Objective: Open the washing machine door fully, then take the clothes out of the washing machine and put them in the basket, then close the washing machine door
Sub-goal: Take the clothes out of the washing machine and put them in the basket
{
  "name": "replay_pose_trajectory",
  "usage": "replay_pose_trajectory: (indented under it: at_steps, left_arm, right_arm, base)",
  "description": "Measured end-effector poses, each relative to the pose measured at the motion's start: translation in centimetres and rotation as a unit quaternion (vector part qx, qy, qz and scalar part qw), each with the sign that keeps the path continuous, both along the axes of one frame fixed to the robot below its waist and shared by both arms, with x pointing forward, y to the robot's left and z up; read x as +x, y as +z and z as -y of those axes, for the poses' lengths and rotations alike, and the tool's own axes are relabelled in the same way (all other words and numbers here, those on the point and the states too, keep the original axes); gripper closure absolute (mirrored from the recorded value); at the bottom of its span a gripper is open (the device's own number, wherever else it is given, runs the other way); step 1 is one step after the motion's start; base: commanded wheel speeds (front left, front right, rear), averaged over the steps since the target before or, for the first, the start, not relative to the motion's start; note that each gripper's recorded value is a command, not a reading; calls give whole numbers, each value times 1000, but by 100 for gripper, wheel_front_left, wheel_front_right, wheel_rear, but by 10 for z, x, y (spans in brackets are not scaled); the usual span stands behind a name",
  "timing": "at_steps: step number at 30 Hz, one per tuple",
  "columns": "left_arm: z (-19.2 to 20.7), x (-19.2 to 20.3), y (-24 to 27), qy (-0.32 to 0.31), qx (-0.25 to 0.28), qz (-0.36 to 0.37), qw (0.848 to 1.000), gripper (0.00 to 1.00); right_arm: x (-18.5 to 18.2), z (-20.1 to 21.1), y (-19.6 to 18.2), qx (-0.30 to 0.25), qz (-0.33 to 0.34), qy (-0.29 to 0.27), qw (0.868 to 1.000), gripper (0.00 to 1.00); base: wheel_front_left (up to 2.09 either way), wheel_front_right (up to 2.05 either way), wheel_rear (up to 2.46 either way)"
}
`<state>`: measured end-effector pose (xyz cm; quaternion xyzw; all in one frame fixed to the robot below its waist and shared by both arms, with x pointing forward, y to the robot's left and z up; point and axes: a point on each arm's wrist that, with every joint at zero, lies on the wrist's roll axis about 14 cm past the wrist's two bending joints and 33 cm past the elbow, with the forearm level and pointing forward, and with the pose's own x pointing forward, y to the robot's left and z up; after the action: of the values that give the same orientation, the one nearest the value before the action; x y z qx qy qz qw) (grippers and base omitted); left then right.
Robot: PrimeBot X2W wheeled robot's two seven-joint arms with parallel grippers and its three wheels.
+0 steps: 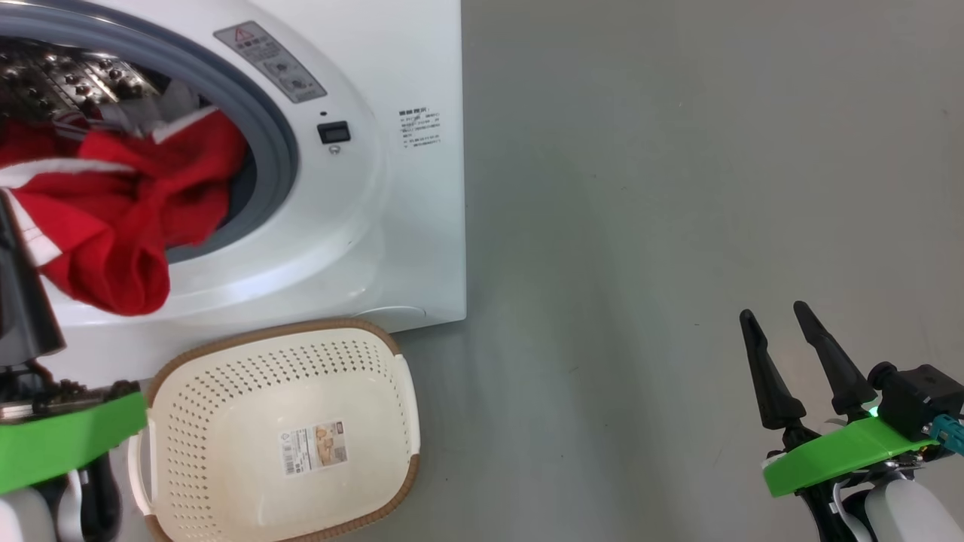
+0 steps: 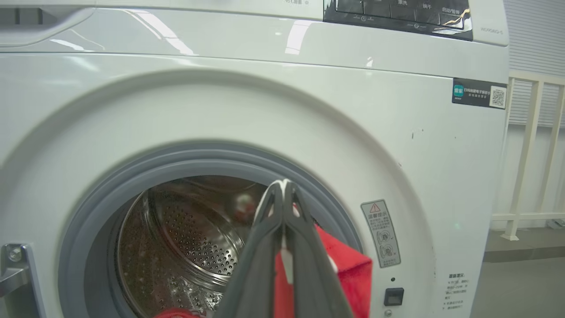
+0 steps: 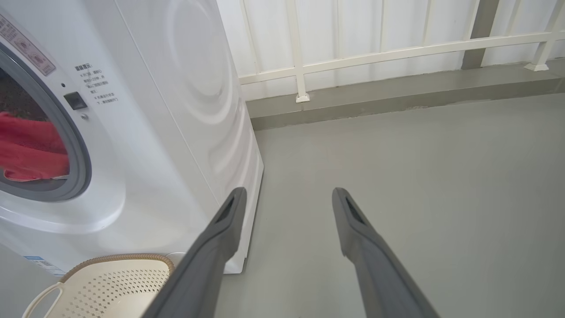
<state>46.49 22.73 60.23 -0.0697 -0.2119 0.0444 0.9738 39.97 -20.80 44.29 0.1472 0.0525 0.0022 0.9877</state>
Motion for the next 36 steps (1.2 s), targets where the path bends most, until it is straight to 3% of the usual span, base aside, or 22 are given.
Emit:
replay_pose_trajectory:
  at_steps: [8,15,22,28,36]
  left_arm:
    - [-5,-3,4,7,-1,9,1000,100]
    - [1,2,-59,-3,-23,-83,996,100]
    - [19,4,-135,-28,-48,-192,980,100]
    - [28,0,-202,-33,-60,-288,955,100]
    - [42,22,-245,-43,-61,-341,937,100]
  right_arm:
    - [0,2,-3,-1,-5,-2,1000,0]
    - [-1,3,-7,-1,-10,-5,1000,0]
    - [-1,4,-16,2,-23,-9,1000,0]
    - [8,4,-23,5,-28,-13,1000,0]
    - [19,6,-38,4,-44,-18,999,0]
  base:
    - [0,0,0]
    - [0,0,0]
    - [0,0,0]
    - [0,0,0]
    - [0,0,0]
